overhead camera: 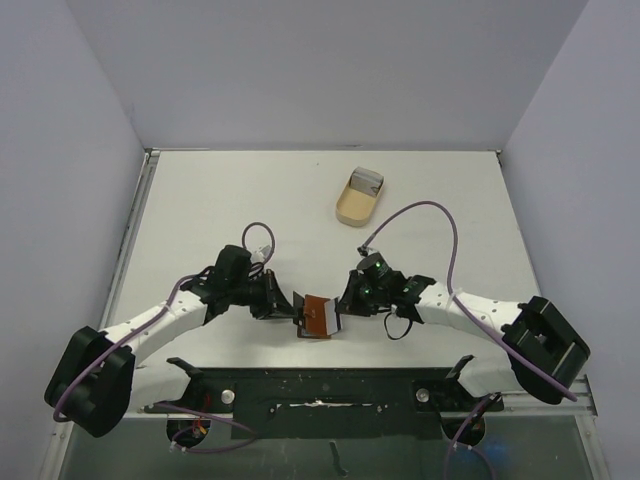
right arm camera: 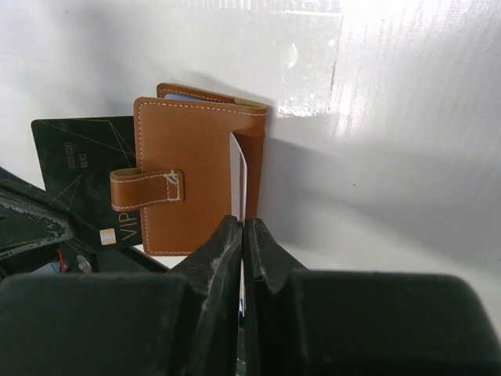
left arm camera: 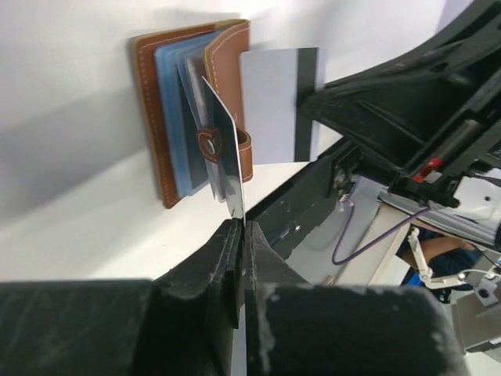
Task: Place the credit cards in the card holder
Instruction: Adjust the card holder at the center of the board.
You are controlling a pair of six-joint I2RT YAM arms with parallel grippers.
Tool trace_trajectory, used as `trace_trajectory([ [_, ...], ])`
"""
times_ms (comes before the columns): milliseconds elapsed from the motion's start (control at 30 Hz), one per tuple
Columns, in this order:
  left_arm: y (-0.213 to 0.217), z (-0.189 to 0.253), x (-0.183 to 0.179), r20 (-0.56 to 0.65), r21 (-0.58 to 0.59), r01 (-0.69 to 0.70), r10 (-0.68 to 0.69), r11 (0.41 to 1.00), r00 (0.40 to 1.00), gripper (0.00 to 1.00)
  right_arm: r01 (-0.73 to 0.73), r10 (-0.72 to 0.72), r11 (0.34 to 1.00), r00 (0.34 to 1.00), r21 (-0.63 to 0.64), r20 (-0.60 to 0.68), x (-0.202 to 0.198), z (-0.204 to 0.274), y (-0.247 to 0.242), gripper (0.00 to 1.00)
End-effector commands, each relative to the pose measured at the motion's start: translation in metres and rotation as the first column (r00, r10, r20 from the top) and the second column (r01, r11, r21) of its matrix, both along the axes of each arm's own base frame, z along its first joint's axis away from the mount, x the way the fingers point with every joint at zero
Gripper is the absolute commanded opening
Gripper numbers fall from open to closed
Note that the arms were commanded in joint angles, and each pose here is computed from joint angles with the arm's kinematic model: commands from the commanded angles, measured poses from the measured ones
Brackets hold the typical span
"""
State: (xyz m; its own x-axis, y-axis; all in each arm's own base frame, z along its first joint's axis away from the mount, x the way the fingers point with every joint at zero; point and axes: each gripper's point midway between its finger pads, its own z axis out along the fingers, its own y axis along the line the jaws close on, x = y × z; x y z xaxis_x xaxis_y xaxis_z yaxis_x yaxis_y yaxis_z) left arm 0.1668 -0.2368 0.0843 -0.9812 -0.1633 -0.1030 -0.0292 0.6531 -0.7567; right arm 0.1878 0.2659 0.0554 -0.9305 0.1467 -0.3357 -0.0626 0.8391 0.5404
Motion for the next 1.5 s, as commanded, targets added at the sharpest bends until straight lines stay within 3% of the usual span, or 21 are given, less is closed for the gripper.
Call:
trace_trajectory([
  [0, -0.03, 0.044, 0.012, 0.116, -0.186, 0.04, -0.019, 0.982, 0.993, 0.0, -0.008, 0.007, 1.0, 0.999, 0.024, 0.043, 0.005, -0.004, 0.007, 0.0],
  [267, -0.053, 0.055, 0.006, 0.147, -0.244, 0.096, -0.061, 0.965, 0.987, 0.0, -0.039, 0.036, 0.999, 0.996, 0.032, 0.087, 0.01, -0.001, 0.004, 0.0],
  [700, -0.057, 0.023, 0.015, 0.127, -0.164, 0.081, -0.061, 0.983, 0.99, 0.0, -0.011, 0.009, 1.0, 0.989, 0.011, 0.145, 0.016, 0.014, -0.024, 0.0],
  [1067, -0.072, 0.032, 0.021, 0.148, -0.162, 0.097, -0.073, 0.982, 0.986, 0.0, 0.024, -0.017, 0.999, 0.981, -0.034, 0.195, 0.017, 0.044, -0.042, 0.0],
  [1333, -0.077, 0.038, 0.025, 0.171, -0.145, 0.099, -0.073, 0.984, 0.983, 0.0, 0.008, -0.027, 0.997, 0.965, 0.072, 0.262, 0.01, 0.086, -0.035, 0.0],
  [1467, -0.07, 0.034, 0.031, 0.168, -0.06, 0.074, -0.063, 0.995, 0.984, 0.0, 0.034, -0.041, 0.999, 0.967, 0.032, 0.252, 0.012, 0.075, -0.04, 0.0],
])
